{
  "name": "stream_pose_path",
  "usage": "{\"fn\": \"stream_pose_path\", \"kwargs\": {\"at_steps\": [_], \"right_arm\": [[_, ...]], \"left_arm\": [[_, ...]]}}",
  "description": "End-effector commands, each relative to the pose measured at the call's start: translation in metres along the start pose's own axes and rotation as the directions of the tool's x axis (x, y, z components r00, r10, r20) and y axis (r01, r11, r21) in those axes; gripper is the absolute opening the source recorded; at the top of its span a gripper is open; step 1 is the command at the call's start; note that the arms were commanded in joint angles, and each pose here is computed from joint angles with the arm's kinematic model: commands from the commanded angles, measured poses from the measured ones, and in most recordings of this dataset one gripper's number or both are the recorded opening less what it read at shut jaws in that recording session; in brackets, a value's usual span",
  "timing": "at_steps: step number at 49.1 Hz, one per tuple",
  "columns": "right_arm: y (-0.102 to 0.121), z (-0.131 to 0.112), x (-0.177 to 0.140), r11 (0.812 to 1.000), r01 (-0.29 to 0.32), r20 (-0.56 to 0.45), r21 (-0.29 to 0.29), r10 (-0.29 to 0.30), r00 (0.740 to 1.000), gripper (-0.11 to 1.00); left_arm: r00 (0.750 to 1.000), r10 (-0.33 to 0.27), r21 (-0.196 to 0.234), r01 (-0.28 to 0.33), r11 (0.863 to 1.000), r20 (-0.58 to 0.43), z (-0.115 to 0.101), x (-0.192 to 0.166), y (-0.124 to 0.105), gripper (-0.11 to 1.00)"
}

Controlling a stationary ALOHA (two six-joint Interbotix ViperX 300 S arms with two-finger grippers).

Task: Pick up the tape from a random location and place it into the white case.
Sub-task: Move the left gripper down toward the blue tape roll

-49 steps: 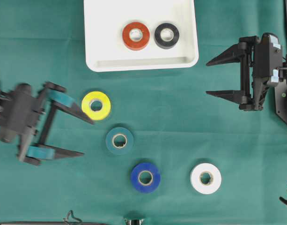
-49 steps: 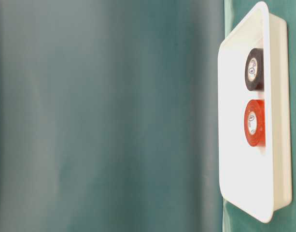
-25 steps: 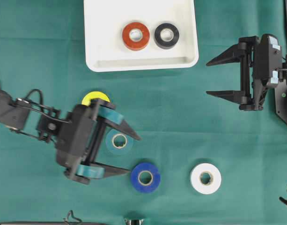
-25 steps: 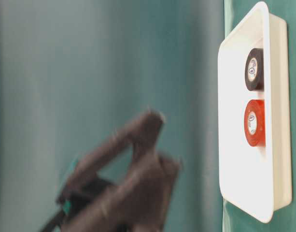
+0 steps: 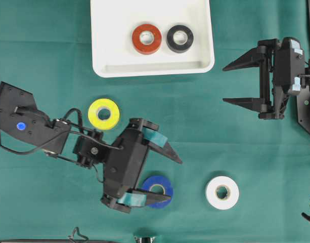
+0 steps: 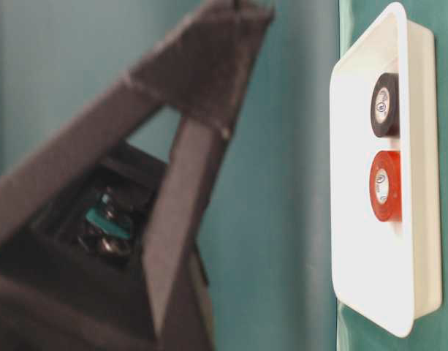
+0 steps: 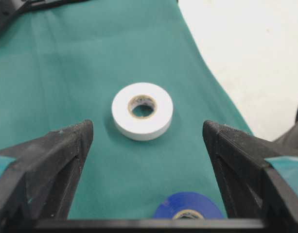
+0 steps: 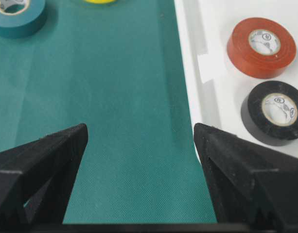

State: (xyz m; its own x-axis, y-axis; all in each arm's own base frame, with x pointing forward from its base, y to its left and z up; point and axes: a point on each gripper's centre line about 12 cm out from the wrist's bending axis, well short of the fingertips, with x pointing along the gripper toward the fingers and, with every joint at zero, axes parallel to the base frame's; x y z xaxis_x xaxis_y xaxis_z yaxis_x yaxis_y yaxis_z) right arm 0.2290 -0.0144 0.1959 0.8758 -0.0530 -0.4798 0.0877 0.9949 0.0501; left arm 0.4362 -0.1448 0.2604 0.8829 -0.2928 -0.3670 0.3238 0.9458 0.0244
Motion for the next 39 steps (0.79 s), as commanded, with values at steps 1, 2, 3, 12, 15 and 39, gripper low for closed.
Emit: {"fn": "stream_pose_path", "kwargs": {"at_steps": [1, 2, 3, 12, 15, 39], "right_arm": [[0.0, 0.011, 0.0, 1.0, -0.001, 0.029, -0.002, 0.001, 1.0, 0.86], [0.0, 0.011, 0.0, 1.0, -0.001, 0.029, -0.002, 0.001, 1.0, 0.86], [0.0, 0.011, 0.0, 1.0, -0.001, 0.029, -0.002, 0.001, 1.0, 0.86], [0.0, 0.014, 0.0, 1.0, 0.002, 0.025, -0.002, -0.002, 1.0, 0.86], [0.0, 0.014, 0.0, 1.0, 0.004, 0.02, -0.002, -0.004, 1.0, 0.86], [0.0, 0.018, 0.0, 1.0, 0.006, 0.021, -0.002, -0.006, 1.0, 0.86]], "left_arm": [[0.999, -0.004, 0.002, 0.004, 1.0, 0.034, 0.019, -0.002, -0.002, 0.93], [1.0, -0.004, 0.002, 0.004, 1.0, 0.031, 0.019, -0.002, -0.002, 0.93], [1.0, -0.004, 0.0, 0.004, 1.0, 0.028, 0.02, -0.001, -0.002, 0.93], [0.999, -0.007, -0.008, 0.006, 1.0, -0.046, 0.021, 0.006, -0.002, 0.93], [0.996, -0.013, -0.004, 0.012, 1.0, -0.09, 0.022, 0.01, -0.004, 0.93], [0.858, -0.026, 0.008, 0.035, 0.999, -0.512, 0.034, 0.036, -0.009, 0.93]]}}
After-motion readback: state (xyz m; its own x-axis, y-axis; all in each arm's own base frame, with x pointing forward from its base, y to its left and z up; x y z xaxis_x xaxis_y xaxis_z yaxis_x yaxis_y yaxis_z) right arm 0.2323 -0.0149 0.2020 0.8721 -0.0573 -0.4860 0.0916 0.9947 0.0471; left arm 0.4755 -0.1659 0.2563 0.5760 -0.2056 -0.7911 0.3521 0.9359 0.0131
